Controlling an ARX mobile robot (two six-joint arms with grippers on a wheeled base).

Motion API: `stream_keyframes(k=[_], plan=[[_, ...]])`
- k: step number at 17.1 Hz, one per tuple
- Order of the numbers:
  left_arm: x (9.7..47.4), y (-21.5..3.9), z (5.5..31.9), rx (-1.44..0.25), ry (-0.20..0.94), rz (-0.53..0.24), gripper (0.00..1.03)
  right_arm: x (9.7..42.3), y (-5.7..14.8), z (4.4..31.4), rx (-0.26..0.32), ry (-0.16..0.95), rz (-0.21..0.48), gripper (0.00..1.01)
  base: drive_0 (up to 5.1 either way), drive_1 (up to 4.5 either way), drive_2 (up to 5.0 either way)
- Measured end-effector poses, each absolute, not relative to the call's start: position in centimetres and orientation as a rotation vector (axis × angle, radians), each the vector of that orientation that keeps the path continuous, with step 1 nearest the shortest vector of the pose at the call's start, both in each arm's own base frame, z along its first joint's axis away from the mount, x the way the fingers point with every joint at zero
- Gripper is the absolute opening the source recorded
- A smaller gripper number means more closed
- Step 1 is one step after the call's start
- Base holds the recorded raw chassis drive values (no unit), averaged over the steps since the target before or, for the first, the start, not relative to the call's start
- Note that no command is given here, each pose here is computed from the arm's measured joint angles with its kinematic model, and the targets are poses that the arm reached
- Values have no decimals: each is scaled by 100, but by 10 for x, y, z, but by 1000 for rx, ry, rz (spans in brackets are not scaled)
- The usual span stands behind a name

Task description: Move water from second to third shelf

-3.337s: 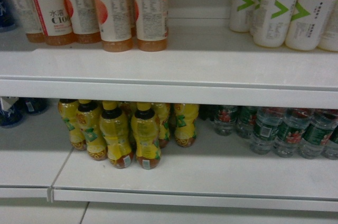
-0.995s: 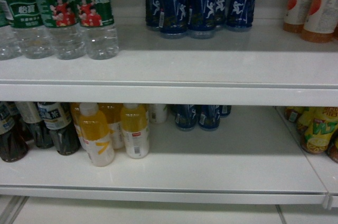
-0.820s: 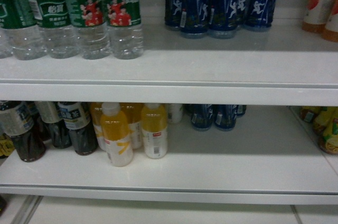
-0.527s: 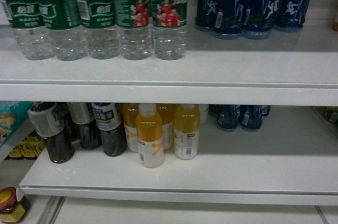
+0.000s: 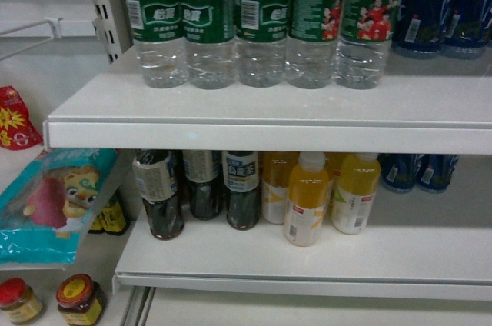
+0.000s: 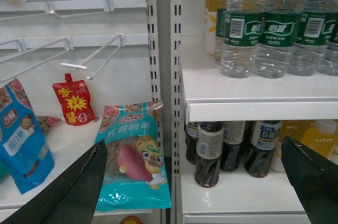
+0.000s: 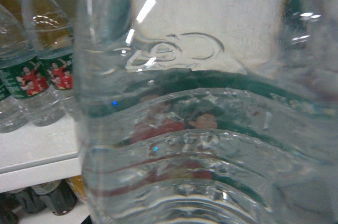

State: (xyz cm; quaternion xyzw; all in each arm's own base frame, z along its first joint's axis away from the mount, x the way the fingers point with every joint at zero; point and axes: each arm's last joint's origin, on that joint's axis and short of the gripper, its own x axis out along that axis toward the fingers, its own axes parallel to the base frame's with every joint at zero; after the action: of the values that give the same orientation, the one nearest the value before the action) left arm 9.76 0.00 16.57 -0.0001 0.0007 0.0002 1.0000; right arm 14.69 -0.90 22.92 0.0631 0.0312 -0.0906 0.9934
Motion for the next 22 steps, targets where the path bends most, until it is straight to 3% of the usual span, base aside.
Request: stream_keyframes(k=[6, 10, 18, 19, 21, 22], plan=[[98, 0, 166, 0, 2, 1, 98, 146, -9, 230, 127, 56, -181, 43, -495, 250, 250], [98, 0, 166, 0, 0, 3, 98, 146, -8, 230, 131, 52, -157, 43, 0, 0, 0], [98, 0, 166, 0, 2, 3, 98, 146, -8, 230, 129, 57, -177, 43, 0, 0, 0], [98, 0, 166, 0, 2, 3, 98, 146, -9, 230, 123, 61, -159, 43, 0, 0, 0], [98, 0, 166, 0, 2, 2, 98, 152, -13, 230, 122, 78, 64, 43, 0, 0, 0], [98, 0, 166, 0, 2, 0, 98, 159, -9, 234, 113, 74, 141, 43, 0, 0, 0]])
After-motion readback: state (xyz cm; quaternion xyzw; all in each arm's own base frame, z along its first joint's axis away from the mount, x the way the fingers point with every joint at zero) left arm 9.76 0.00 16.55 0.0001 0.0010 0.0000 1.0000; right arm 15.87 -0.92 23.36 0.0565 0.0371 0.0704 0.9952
